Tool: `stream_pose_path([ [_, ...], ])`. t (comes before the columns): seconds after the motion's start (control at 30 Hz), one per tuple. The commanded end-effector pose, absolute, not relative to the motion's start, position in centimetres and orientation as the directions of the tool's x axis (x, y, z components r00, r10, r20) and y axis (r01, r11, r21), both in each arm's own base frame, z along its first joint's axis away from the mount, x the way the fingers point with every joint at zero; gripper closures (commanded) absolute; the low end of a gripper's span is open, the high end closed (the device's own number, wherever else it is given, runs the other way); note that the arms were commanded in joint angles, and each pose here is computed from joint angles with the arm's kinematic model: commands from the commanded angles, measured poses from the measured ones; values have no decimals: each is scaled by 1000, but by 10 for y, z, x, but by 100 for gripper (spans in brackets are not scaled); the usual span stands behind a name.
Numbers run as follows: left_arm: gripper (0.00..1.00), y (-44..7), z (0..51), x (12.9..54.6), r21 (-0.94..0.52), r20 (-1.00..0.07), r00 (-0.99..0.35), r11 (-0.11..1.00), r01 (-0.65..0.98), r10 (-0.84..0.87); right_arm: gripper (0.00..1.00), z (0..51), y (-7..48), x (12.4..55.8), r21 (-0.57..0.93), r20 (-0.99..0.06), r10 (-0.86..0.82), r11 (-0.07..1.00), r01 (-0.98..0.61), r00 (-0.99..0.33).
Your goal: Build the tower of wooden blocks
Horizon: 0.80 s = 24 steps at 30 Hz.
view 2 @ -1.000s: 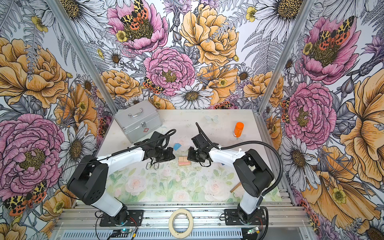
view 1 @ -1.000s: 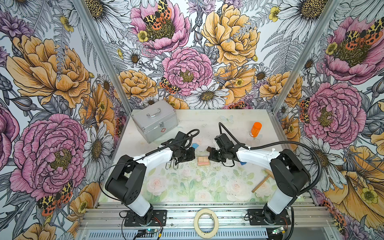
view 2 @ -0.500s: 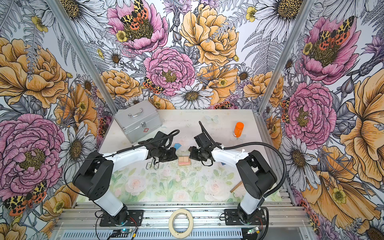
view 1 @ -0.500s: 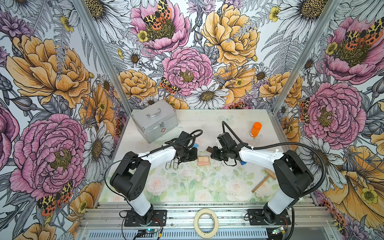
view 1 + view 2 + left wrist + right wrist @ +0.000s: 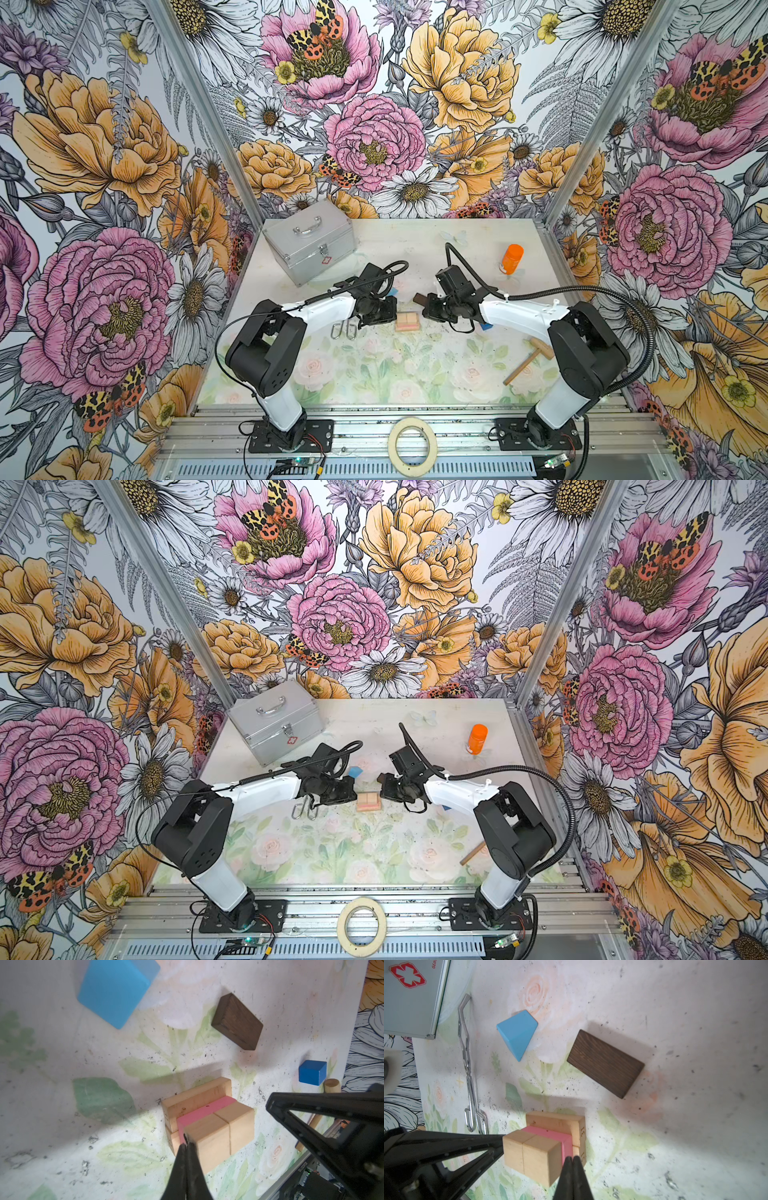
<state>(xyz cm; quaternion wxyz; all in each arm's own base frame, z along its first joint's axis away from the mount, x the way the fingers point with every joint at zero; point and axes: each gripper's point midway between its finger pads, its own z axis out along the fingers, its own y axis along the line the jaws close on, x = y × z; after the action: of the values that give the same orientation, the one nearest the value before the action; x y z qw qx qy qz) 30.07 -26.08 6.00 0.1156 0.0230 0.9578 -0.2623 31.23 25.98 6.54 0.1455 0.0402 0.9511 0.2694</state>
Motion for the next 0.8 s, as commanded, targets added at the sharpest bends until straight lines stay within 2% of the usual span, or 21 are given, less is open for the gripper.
stream_pose_path([
  [0.0,100,-270,69,306,-520,-251,-968,847,116,-21,100,74,255,316,526,-286,177,850,0,-942],
  [0.77,100,-256,71,309,-509,-261,-964,856,90,-53,100,80,250,317,526,-299,189,851,3,-935],
])
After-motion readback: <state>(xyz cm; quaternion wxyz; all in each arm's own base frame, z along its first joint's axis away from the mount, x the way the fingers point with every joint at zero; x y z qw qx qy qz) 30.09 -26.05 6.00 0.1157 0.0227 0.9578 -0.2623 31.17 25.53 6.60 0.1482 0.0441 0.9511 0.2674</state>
